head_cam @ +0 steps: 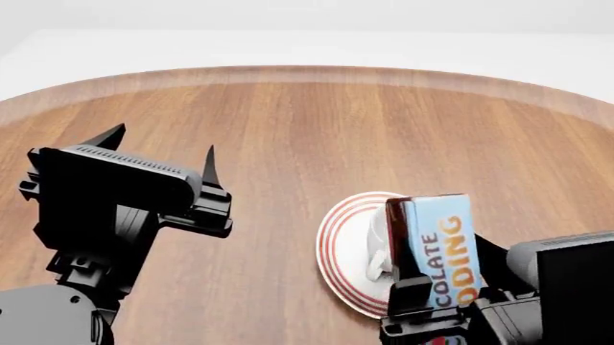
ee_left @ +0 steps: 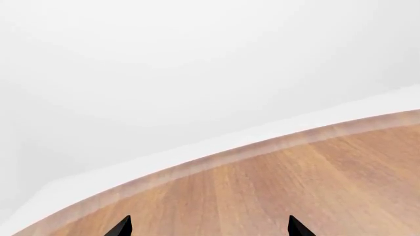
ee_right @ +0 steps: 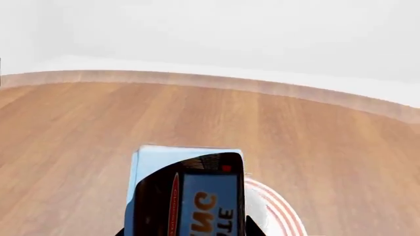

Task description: Pick up the white mug and put it on the plate, and put the chocolate pudding to the right of the plate.

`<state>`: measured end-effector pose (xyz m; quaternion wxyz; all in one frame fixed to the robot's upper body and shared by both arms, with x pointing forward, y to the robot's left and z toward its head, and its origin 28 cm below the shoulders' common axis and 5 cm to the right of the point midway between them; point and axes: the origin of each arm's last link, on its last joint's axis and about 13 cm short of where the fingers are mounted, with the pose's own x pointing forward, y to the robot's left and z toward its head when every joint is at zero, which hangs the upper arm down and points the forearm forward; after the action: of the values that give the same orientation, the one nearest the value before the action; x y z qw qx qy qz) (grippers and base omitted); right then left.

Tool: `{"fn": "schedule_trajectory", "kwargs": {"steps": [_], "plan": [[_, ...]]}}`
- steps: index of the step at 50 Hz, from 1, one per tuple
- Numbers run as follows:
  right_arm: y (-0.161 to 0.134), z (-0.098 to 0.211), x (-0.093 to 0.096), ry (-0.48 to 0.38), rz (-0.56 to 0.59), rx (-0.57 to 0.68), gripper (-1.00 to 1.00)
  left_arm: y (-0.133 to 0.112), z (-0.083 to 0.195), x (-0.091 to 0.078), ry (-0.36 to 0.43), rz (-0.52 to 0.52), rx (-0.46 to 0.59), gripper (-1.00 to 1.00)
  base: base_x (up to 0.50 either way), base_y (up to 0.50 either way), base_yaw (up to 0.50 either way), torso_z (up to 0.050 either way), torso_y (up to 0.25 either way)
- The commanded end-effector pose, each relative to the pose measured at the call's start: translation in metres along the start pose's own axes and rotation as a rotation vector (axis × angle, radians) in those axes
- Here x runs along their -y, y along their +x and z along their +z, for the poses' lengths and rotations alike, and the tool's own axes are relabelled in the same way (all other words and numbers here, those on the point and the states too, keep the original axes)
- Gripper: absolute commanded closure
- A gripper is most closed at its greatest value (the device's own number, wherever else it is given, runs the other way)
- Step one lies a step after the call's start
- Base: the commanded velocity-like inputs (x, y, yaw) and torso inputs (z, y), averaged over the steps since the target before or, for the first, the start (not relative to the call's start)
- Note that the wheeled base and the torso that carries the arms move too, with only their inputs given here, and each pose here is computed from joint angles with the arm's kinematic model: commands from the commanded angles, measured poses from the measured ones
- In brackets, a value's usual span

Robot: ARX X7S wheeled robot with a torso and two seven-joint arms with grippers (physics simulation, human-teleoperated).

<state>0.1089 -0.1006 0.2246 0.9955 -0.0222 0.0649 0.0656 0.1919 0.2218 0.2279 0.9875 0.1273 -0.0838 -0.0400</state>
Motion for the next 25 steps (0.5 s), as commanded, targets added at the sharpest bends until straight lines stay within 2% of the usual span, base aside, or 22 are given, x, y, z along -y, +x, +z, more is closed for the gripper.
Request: {"fn": "schedule_trajectory", "kwargs": {"steps": [1, 3, 4, 5, 6, 8, 16, 17, 19, 23, 25], "plan": [[0.003, 0.021, 0.024, -0.006, -0.258, 0.186, 1.00, 0.003, 0.005, 0.002, -0.017, -0.017, 0.043, -1.00, 0.00, 0.00, 0.00, 0.000, 0.000], [0.004, 0.026, 0.040, 0.054, -0.226, 0.119, 1.00, 0.004, 0.005, 0.003, -0.016, -0.018, 0.042, -1.00, 0.00, 0.00, 0.00, 0.000, 0.000], [-0.001, 0.028, 0.050, 0.107, -0.299, 0.067, 1.00, 0.004, 0.005, 0.003, -0.015, -0.018, 0.042, -1.00, 0.00, 0.00, 0.00, 0.000, 0.000], [-0.005, 0.033, 0.052, 0.073, -0.321, 0.007, 1.00, 0.004, 0.005, 0.003, -0.016, -0.018, 0.041, -1.00, 0.00, 0.00, 0.00, 0.000, 0.000], [-0.010, 0.040, 0.053, 0.000, -0.325, -0.024, 1.00, 0.004, 0.005, 0.003, -0.016, -0.017, 0.040, -1.00, 0.00, 0.00, 0.00, 0.000, 0.000], [-0.016, 0.069, 0.055, -0.028, -0.374, 0.231, 1.00, 0.004, 0.005, 0.003, -0.015, -0.018, 0.042, -1.00, 0.00, 0.00, 0.00, 0.000, 0.000], [-0.019, 0.076, 0.056, -0.048, -0.472, 0.308, 1.00, 0.005, 0.005, 0.004, -0.013, -0.022, 0.041, -1.00, 0.00, 0.00, 0.00, 0.000, 0.000], [-0.020, 0.077, 0.057, -0.087, -0.483, 0.331, 1.00, 0.005, 0.005, 0.004, -0.013, -0.022, 0.041, -1.00, 0.00, 0.00, 0.00, 0.000, 0.000], [-0.020, 0.078, 0.058, -0.091, -0.523, 0.351, 1.00, 0.005, 0.005, 0.004, -0.011, -0.022, 0.040, -1.00, 0.00, 0.00, 0.00, 0.000, 0.000], [-0.020, 0.080, 0.063, -0.198, -0.555, 0.423, 1.00, 0.005, 0.005, 0.004, -0.010, -0.024, 0.042, -1.00, 0.00, 0.00, 0.00, 0.000, 0.000], [-0.019, 0.083, 0.067, -0.219, -0.554, 0.439, 1.00, 0.004, 0.005, 0.004, -0.011, -0.024, 0.044, -1.00, 0.00, 0.00, 0.00, 0.000, 0.000]]}}
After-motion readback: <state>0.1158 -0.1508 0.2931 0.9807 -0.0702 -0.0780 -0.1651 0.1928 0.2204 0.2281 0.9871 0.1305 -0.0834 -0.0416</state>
